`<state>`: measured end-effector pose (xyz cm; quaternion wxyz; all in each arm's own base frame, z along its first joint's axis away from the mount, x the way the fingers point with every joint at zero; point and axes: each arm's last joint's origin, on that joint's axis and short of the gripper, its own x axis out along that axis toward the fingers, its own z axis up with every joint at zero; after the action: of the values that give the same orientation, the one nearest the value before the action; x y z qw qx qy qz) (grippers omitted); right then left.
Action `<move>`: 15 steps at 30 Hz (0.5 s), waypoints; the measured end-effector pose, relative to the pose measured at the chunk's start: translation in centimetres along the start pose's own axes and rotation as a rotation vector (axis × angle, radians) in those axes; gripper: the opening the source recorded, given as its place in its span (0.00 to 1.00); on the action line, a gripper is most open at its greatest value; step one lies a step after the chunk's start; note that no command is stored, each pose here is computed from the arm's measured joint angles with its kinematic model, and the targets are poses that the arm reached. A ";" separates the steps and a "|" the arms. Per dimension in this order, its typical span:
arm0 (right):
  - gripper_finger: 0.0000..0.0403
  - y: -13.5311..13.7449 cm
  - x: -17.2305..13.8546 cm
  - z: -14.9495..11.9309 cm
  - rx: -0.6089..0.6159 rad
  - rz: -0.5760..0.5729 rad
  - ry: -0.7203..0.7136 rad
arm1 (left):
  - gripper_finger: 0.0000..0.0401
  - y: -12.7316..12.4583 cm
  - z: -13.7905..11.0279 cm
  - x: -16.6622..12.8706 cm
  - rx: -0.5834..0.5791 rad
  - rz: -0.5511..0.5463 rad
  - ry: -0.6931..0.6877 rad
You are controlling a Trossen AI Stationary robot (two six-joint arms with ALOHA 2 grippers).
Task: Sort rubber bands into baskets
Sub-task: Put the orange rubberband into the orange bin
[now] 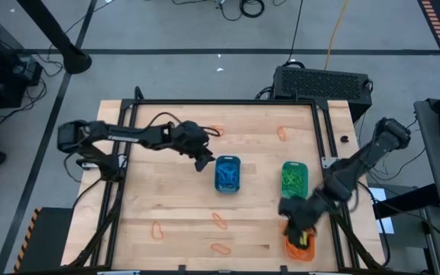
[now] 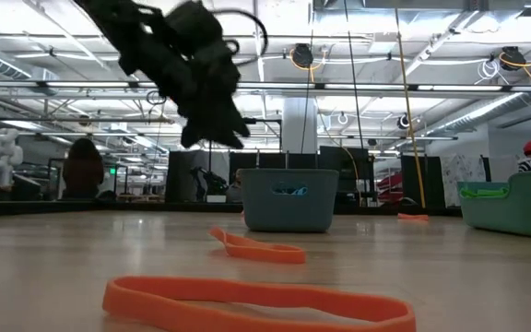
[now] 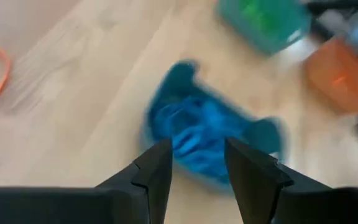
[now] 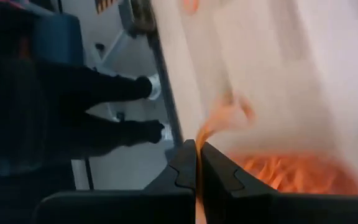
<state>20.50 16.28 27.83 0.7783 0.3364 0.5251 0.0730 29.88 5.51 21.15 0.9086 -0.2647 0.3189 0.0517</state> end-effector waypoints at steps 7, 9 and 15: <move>0.00 1.7 1.4 -4.5 0.085 -0.049 0.009 | 0.38 3.9 2.1 2.2 0.107 0.124 0.123; 0.00 1.9 1.7 -5.1 0.109 -0.059 0.016 | 0.38 4.8 3.0 2.6 0.188 0.165 0.135; 0.00 2.2 2.8 -6.5 0.148 -0.084 0.038 | 0.38 7.5 4.3 4.2 0.576 0.220 0.234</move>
<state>16.64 22.19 25.53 0.7437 0.3691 0.5574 0.0075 33.64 13.80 18.05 0.8924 0.0351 0.4492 0.0264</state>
